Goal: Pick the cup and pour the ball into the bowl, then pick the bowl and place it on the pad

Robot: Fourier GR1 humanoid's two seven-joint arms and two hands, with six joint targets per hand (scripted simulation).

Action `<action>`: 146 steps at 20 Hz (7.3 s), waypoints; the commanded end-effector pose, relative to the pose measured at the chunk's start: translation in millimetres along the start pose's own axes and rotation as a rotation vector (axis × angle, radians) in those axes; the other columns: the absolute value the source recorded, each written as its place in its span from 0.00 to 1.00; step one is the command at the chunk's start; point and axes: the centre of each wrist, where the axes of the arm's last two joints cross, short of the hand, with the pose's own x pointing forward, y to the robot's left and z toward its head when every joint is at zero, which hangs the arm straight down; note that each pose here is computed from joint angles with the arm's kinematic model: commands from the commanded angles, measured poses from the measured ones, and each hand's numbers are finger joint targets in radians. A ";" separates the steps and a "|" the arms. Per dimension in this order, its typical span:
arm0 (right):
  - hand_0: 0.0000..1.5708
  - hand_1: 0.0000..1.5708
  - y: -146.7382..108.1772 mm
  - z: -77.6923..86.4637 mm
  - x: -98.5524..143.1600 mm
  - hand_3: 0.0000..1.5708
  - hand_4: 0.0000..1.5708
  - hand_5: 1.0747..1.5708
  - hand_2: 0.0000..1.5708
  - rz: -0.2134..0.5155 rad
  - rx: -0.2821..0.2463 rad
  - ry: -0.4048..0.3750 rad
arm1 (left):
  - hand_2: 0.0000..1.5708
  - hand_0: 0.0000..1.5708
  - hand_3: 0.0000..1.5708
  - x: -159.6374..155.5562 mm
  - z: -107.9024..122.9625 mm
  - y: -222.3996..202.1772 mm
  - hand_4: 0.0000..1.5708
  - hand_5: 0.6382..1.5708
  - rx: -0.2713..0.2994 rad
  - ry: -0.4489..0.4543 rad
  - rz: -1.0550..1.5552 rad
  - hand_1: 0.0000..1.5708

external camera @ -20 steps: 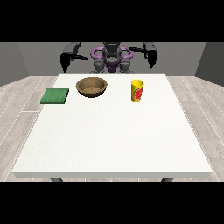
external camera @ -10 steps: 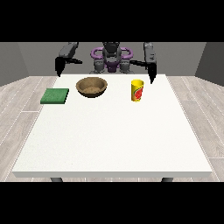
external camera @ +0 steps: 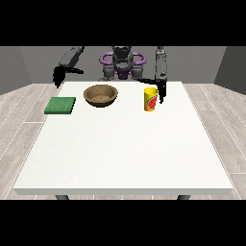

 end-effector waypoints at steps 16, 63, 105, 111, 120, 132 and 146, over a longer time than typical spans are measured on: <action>0.00 0.00 -64.2 -5.7 21.2 0.00 0.00 0.97 0.00 0.004 0.053 -0.061 | 1.00 0.85 1.00 -32.0 -1.3 14.6 0.55 0.93 0.150 -0.022 -0.446 0.85; 0.00 0.00 -99.0 -1.7 -33.6 0.17 0.00 0.91 0.00 0.033 -0.144 0.212 | 1.00 0.24 1.00 72.0 10.1 -228.7 0.53 1.00 -0.389 -0.375 -1.404 0.24; 0.00 0.00 -53.7 21.9 -73.8 0.00 0.17 0.99 0.00 -0.093 -0.199 0.312 | 0.79 0.75 0.68 88.3 -62.3 -105.1 0.51 0.95 -0.176 -0.033 -0.647 0.75; 0.00 0.00 -22.9 -7.6 -66.1 0.00 0.26 1.00 0.00 -0.123 -0.091 0.277 | 0.00 0.00 0.00 68.5 -62.2 -83.8 0.51 0.98 -0.059 0.030 -0.329 0.00; 0.00 0.00 21.1 -13.2 -70.4 0.00 0.00 0.95 0.00 -0.107 -0.021 0.419 | 0.00 0.00 0.00 11.0 -25.5 -48.8 0.00 0.95 -0.113 0.155 -0.226 0.00; 0.00 0.00 -3.3 35.6 -107.2 0.00 0.13 0.94 0.00 -0.146 -0.173 0.389 | 0.00 0.00 0.00 74.8 -65.0 -79.5 0.00 0.98 -0.223 0.006 -0.186 0.00; 0.00 0.00 55.0 11.6 -101.8 0.00 0.22 0.95 0.00 -0.239 -0.151 0.438 | 0.00 0.00 0.00 37.4 -38.7 -61.9 0.00 0.99 -0.189 0.125 -0.212 0.00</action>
